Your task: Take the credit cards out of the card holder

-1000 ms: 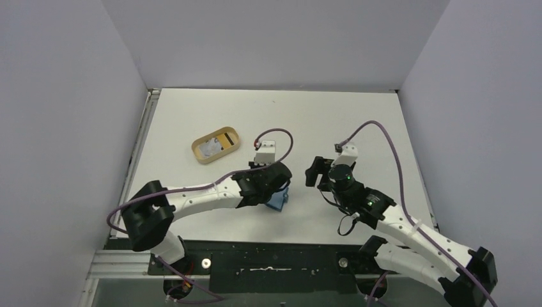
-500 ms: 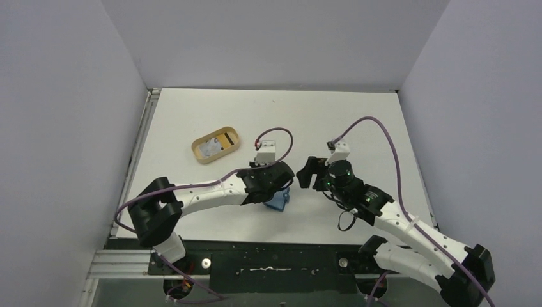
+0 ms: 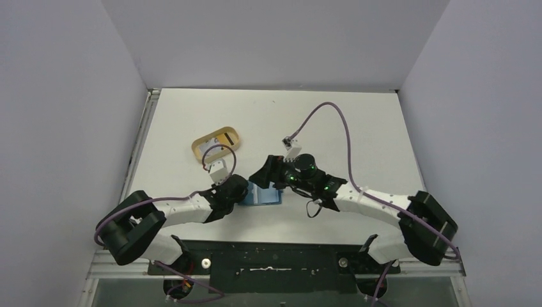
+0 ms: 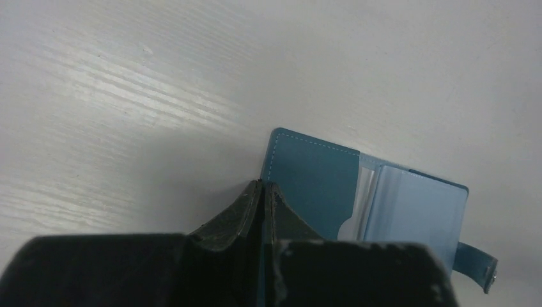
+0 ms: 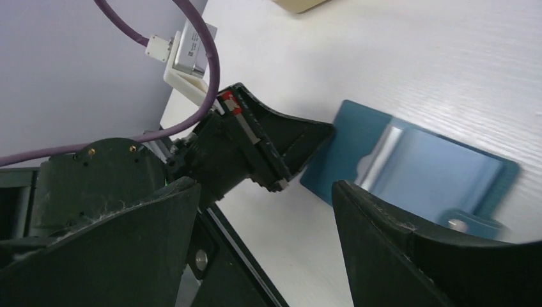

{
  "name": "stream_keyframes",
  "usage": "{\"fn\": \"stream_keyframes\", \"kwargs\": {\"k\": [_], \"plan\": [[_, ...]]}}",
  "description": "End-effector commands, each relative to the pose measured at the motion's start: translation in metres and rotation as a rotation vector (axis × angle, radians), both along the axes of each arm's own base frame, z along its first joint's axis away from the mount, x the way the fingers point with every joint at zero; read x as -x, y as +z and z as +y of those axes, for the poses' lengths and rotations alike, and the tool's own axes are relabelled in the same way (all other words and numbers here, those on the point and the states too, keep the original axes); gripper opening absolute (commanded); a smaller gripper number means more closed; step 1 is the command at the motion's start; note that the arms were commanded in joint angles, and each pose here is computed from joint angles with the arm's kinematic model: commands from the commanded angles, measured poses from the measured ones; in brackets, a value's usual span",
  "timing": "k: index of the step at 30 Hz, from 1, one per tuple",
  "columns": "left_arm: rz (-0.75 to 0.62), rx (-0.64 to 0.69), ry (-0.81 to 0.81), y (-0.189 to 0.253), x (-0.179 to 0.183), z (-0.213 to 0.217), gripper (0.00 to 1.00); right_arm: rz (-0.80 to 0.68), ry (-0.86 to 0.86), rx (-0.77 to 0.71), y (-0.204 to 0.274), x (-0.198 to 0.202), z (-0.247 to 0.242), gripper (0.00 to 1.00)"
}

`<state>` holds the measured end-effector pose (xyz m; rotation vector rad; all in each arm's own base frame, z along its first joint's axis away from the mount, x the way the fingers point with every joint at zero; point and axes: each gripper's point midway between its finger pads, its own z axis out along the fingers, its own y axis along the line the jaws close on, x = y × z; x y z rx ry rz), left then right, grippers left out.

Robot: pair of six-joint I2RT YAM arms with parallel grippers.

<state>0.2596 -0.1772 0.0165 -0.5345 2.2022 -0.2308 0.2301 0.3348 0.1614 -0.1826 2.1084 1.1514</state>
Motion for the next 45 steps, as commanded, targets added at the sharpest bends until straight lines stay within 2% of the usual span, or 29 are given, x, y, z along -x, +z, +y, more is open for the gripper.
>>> {"fn": "stream_keyframes", "kwargs": {"k": [1, 8, 13, 20, 27, 34, 37, 39, 45], "plan": [[-0.033, 0.174, 0.027, -0.004, -0.004, -0.01, 0.0, 0.025, 0.018, -0.19, 0.031, -0.009, 0.059, 0.77], [-0.034, 0.219, 0.057, -0.012, 0.002, 0.01, 0.0, 0.22, -0.09, -0.135, -0.052, -0.029, 0.08, 0.75], [-0.031, 0.229, 0.081, -0.02, 0.01, 0.026, 0.0, 0.258, -0.139, -0.071, -0.081, -0.031, 0.07, 0.75], [-0.016, 0.235, 0.092, -0.027, 0.015, 0.034, 0.0, 0.261, -0.168, 0.027, -0.11, -0.028, 0.061, 0.75], [-0.005, 0.253, 0.092, -0.032, 0.015, 0.031, 0.0, 0.302, -0.158, 0.062, -0.133, -0.02, 0.078, 0.75], [0.006, 0.268, 0.099, -0.038, 0.02, 0.033, 0.0, 0.326, -0.13, 0.086, -0.127, -0.008, 0.096, 0.75], [0.009, 0.271, 0.102, -0.04, 0.022, 0.034, 0.0, 0.341, -0.108, 0.042, -0.117, -0.001, 0.101, 0.75], [0.012, 0.274, 0.106, -0.042, 0.023, 0.035, 0.0, 0.34, -0.076, -0.043, -0.102, 0.002, 0.108, 0.75], [0.017, 0.297, 0.123, -0.049, 0.027, 0.038, 0.0, 0.342, 0.081, -0.394, -0.047, 0.015, 0.137, 0.75]]}}
